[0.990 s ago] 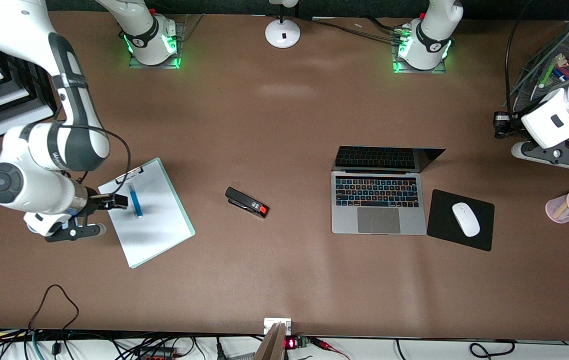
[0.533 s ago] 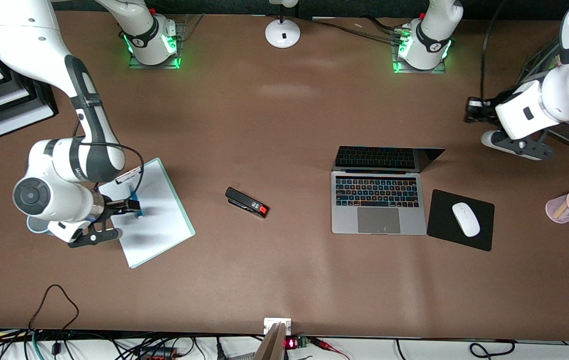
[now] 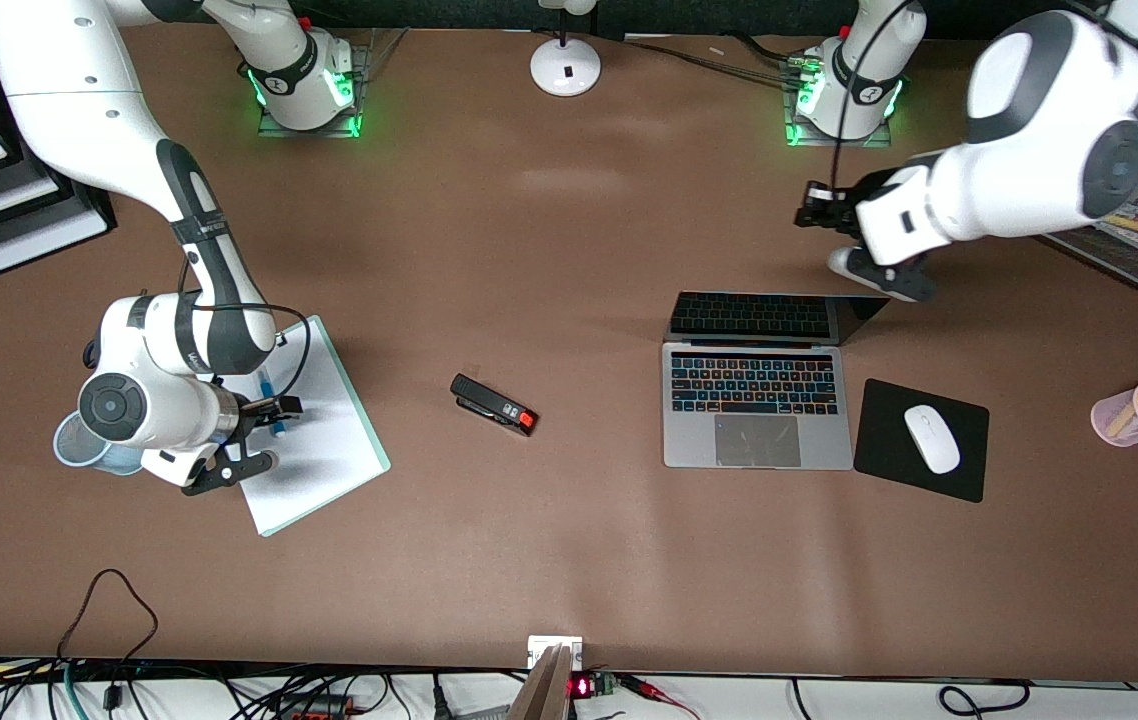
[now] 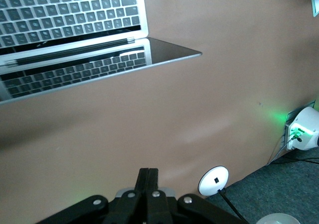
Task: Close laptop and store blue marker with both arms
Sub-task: 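Grasp the blue marker with the right gripper while the left gripper reaches the laptop, then push the laptop lid down with the left gripper to close it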
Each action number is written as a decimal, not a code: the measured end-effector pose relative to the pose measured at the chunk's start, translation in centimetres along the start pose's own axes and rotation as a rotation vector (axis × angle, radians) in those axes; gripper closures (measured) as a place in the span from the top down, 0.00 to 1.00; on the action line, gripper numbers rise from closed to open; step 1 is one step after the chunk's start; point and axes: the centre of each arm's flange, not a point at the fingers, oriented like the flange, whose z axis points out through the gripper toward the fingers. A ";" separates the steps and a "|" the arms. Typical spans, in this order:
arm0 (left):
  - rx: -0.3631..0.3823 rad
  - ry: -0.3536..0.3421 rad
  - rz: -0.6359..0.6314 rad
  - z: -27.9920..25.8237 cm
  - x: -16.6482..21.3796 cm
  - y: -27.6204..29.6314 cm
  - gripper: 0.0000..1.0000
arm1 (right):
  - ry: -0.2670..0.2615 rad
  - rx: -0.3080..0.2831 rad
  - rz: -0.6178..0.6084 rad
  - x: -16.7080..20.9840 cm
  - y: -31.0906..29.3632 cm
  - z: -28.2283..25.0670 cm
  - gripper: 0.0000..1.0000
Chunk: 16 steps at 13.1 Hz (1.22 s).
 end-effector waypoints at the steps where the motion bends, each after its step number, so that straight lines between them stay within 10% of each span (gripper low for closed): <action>1: 0.007 0.009 0.019 1.2 0.0 0.2 0.01 | -0.003 0.001 -0.001 -0.1 0.0 0.2 0.95; 16: 0.171 0.181 0.533 11.6 4.3 -6.6 0.01 | 0.030 -0.008 -0.052 0.4 0.8 2.6 0.55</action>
